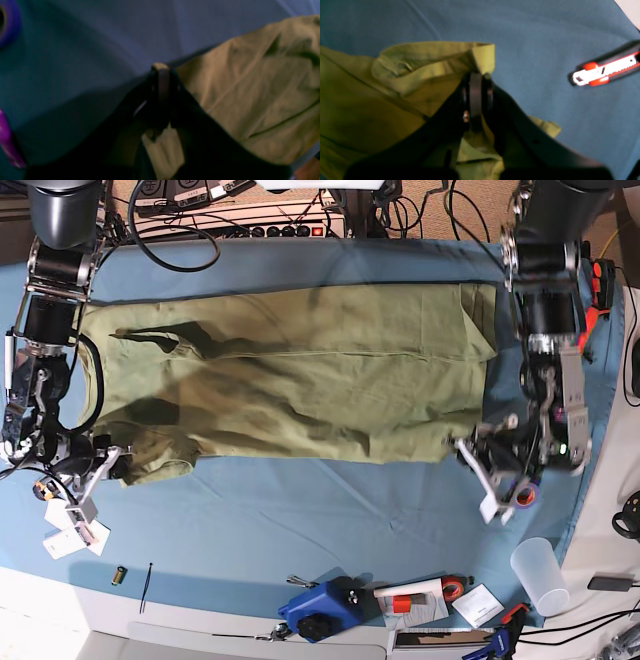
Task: Layout the t-shirt on the table in an organized manner, then fold the t-shirt properly
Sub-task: 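Grasp the hem edge with the left gripper at the shirt's other end, then fold the hem edge over toward the collar edge with both grippers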
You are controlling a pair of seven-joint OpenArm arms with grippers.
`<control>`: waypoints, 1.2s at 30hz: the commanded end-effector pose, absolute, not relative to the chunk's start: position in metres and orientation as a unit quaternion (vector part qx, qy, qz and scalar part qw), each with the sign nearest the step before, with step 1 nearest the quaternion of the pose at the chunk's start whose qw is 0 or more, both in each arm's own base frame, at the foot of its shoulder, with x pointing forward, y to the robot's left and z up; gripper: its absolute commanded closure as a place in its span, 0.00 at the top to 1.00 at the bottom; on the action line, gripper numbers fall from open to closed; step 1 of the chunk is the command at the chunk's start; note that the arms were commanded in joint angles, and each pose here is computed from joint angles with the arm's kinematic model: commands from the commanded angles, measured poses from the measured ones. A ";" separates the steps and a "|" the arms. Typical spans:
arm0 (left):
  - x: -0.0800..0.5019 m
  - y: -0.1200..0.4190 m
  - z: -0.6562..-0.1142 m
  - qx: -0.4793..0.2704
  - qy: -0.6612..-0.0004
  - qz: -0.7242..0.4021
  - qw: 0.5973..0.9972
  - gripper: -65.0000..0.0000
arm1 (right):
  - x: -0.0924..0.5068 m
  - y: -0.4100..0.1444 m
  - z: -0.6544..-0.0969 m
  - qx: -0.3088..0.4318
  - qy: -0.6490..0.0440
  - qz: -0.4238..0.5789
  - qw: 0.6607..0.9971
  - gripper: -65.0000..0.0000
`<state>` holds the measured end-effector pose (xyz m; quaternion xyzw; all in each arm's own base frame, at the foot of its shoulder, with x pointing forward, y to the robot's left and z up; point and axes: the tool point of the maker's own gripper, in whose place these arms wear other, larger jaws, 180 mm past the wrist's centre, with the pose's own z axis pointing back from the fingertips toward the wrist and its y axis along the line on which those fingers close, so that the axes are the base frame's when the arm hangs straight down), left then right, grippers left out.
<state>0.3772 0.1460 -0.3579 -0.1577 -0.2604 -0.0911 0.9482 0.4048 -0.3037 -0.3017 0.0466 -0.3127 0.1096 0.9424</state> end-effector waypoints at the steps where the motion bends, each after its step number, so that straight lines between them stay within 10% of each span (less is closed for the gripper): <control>1: 0.387 0.150 -0.339 -0.157 -0.294 -0.092 0.938 0.00 | 0.416 -0.312 -0.274 0.043 -0.348 0.105 0.931 0.00; 13: 0.344 0.173 -0.328 -0.143 -0.343 -0.059 0.927 0.00 | 0.397 -0.321 -0.241 0.148 -0.393 0.058 0.906 0.00; 36: 0.289 0.160 -0.323 -0.122 -0.350 -0.093 0.924 0.00 | 0.287 -0.348 -0.264 0.053 -0.381 0.073 0.920 0.00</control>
